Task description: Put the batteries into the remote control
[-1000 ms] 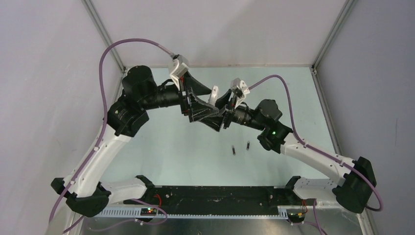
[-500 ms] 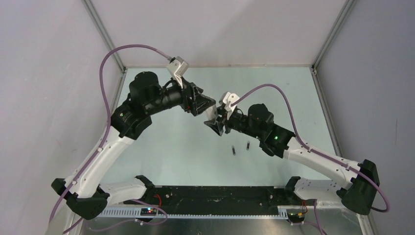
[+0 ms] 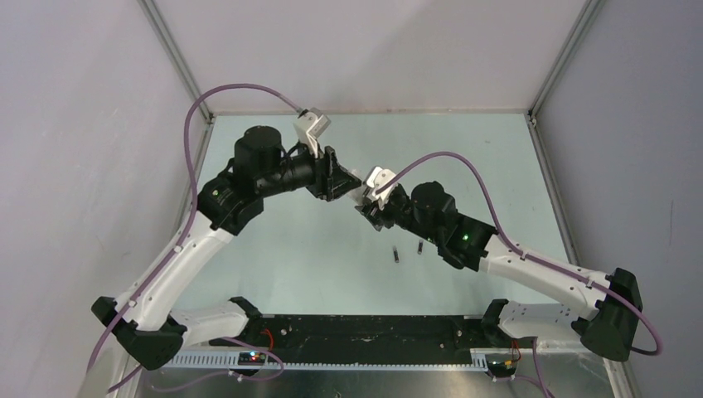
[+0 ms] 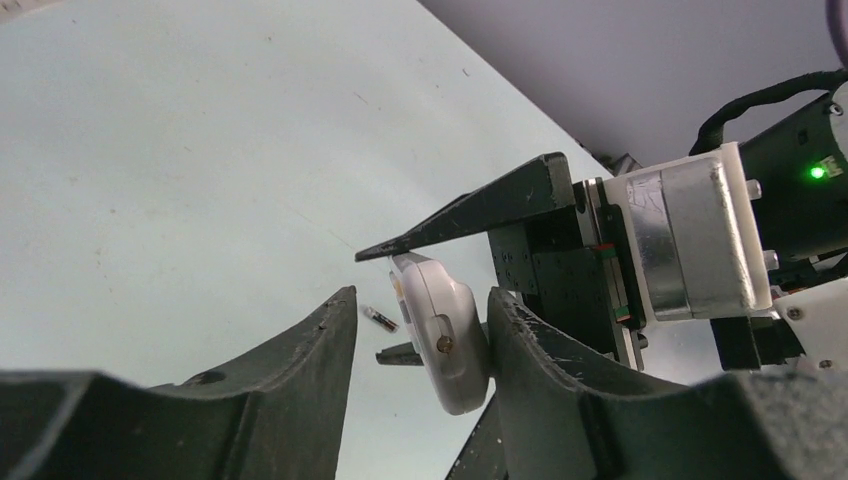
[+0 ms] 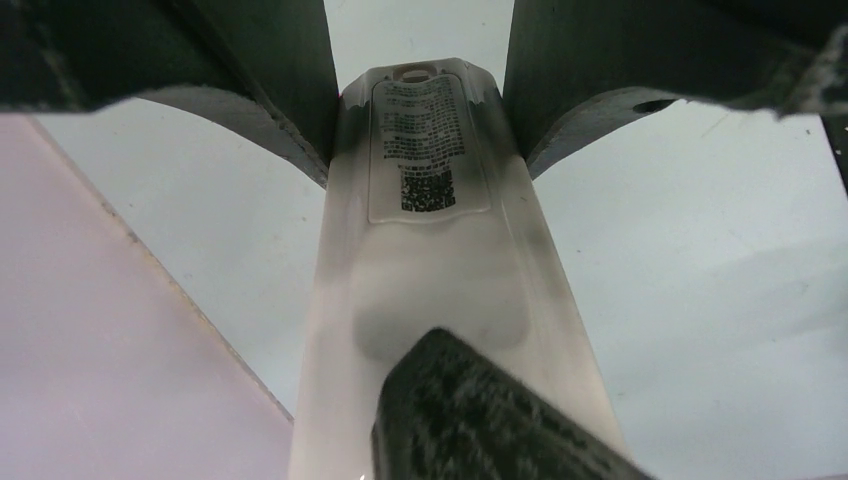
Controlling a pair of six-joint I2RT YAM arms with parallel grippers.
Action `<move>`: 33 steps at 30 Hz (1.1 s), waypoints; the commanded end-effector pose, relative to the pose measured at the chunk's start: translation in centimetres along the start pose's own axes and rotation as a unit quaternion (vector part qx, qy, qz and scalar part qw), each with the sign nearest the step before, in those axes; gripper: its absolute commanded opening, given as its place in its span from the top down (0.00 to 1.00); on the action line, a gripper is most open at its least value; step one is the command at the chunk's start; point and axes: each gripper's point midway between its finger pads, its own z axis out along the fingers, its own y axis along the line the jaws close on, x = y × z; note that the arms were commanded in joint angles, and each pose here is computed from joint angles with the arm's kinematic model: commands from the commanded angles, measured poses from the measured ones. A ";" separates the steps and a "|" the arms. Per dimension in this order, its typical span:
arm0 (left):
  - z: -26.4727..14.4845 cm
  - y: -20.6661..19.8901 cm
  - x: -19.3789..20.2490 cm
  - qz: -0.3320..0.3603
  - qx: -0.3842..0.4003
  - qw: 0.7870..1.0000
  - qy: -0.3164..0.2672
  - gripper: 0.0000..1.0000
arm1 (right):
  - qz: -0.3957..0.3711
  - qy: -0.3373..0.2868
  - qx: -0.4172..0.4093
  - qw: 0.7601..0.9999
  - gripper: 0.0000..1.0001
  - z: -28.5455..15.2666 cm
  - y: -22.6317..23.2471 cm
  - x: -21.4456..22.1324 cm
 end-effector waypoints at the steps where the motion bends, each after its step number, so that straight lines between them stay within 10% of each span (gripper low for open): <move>1: 0.5 -0.1 2.2 -0.013 0.012 0.999 0.043 0.47 | -0.019 -0.046 0.038 0.998 0.82 -0.7 -1.8 -4.0; 11: 1.1 0.1 3.3 -0.027 0.012 0.996 0.081 0.52 | -0.034 -0.031 0.037 0.998 0.82 -0.6 -1.3 -3.3; 20: 1.4 -0.2 3.7 -0.041 0.020 0.994 0.095 0.99 | -0.028 -0.033 0.033 0.999 0.81 -0.4 -0.9 -3.3; 24: 1.2 0.0 2.9 -0.035 0.011 0.996 0.083 1.00 | -0.014 -0.036 0.039 0.999 0.59 -0.5 -1.1 -2.8; 27: 1.0 0.5 2.0 -0.030 -0.003 0.997 0.070 1.00 | 0.005 -0.045 0.053 0.998 0.12 -1.0 -1.8 -2.8; 33: 0.6 1.7 1.0 -0.032 -0.017 0.998 0.056 1.00 | 0.119 -0.084 0.037 0.989 0.01 -5.1 -3.8 -3.5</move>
